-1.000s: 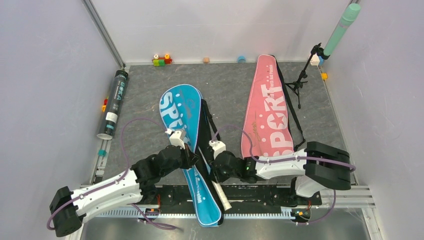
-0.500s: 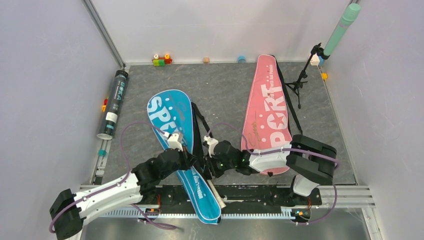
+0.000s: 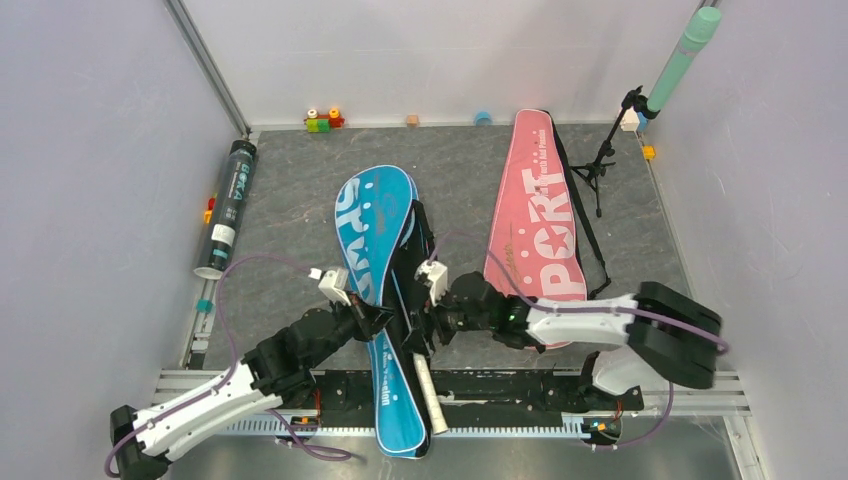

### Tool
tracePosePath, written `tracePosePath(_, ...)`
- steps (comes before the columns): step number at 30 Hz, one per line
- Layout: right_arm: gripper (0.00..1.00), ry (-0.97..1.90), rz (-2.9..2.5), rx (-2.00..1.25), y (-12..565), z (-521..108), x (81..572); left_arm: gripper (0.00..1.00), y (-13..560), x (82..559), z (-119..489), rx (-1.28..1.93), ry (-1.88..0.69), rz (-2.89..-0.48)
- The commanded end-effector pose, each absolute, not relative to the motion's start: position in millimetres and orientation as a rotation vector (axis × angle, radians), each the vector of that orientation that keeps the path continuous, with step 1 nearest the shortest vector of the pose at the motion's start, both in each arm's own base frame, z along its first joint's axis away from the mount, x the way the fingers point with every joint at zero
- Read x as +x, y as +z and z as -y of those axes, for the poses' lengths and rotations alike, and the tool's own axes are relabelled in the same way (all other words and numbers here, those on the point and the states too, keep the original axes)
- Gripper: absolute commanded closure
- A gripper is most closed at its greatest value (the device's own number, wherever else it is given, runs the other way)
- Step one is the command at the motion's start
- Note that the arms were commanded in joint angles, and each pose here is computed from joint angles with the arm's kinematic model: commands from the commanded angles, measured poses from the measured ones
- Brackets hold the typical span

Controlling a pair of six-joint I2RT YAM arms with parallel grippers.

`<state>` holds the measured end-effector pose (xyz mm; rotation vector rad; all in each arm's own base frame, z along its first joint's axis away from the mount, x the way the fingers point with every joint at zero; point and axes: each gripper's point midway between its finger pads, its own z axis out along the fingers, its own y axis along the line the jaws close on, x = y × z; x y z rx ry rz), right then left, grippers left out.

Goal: Pack up the badminton gear
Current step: Adjust the racket in the racket bag.

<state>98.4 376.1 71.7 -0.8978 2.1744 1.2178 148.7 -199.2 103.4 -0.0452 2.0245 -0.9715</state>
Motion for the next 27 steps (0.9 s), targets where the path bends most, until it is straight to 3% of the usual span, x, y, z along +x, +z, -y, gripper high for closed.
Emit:
tracePosePath(1, 0.14, 0.906, -1.973, -0.789, 114, -344, 152, 0.98, 124, 156, 193, -0.167, -1.047, -1.898)
tracePosePath(4, 0.02, 0.753, -1.939, -0.662, 122, -312, 174, 0.98, 132, 156, 191, -0.184, -1.085, -1.854)
tracePosePath(10, 0.02, 0.748, -2.031, -0.383, 90, -269, 185, 0.98, 142, 152, 197, -0.159, -1.137, -1.827)
tracePosePath(18, 0.03, 0.911, -2.037, -0.344, 71, -296, 186, 0.98, 148, 148, 213, -0.111, -1.204, -1.835)
tracePosePath(27, 0.09, 0.811, -2.093, -0.425, 29, -353, 229, 0.98, 147, 141, 227, -0.073, -1.287, -1.842)
